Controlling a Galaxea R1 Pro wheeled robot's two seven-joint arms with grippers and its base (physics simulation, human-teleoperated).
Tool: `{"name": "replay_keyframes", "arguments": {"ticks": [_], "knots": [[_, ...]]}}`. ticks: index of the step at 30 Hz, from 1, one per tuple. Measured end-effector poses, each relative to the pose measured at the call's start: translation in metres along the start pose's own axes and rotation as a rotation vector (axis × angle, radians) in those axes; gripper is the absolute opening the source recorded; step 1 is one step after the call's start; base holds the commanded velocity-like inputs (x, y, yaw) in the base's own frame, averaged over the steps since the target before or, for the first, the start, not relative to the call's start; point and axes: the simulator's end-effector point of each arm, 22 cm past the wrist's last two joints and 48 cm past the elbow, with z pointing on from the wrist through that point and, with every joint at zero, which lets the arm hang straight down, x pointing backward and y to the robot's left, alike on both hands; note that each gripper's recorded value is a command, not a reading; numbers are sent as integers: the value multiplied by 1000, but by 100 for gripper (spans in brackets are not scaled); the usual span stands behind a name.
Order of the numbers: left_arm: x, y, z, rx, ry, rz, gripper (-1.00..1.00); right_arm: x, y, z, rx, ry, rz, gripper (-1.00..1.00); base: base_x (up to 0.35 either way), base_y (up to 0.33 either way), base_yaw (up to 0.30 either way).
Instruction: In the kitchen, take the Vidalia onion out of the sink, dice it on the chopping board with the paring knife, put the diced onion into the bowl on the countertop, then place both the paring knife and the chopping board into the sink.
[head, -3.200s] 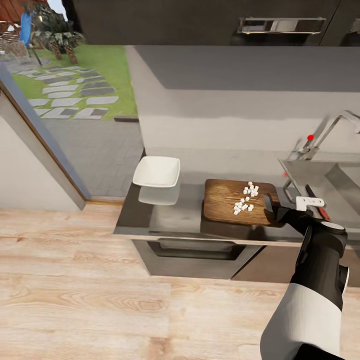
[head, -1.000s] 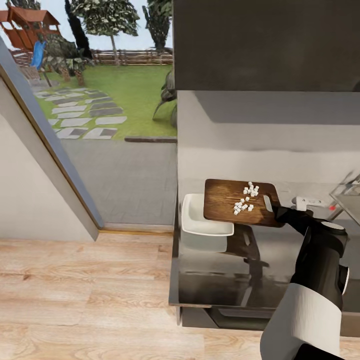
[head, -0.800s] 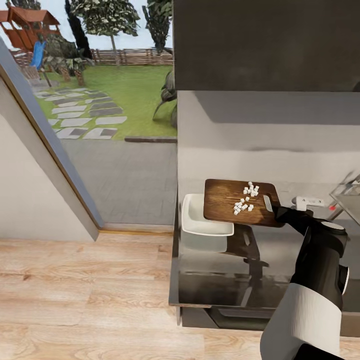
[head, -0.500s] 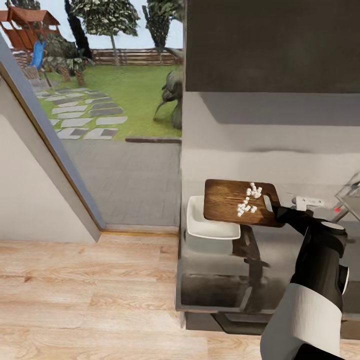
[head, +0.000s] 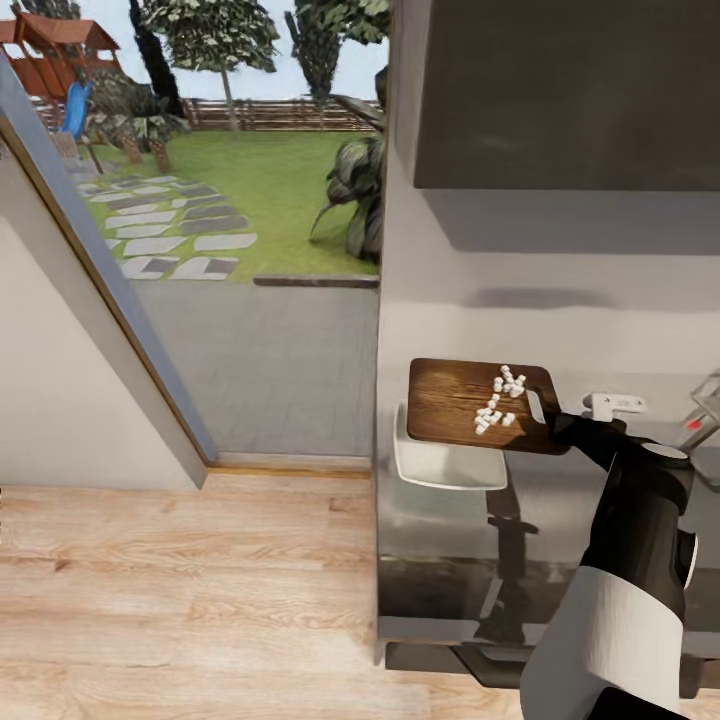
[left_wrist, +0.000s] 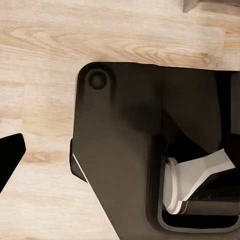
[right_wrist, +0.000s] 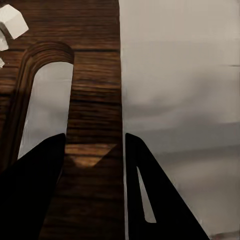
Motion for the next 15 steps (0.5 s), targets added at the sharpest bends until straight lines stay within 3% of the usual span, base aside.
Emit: {"name": "replay_keyframes", "arguments": {"ticks": [9,15], "knots": [[0,0,0,0,0,0,100,0,0,0,0,1,0,-100,0,255,0],[0,0,0,0,0,0,100,0,0,0,-1,1,0,-100,0,56,0]]}}
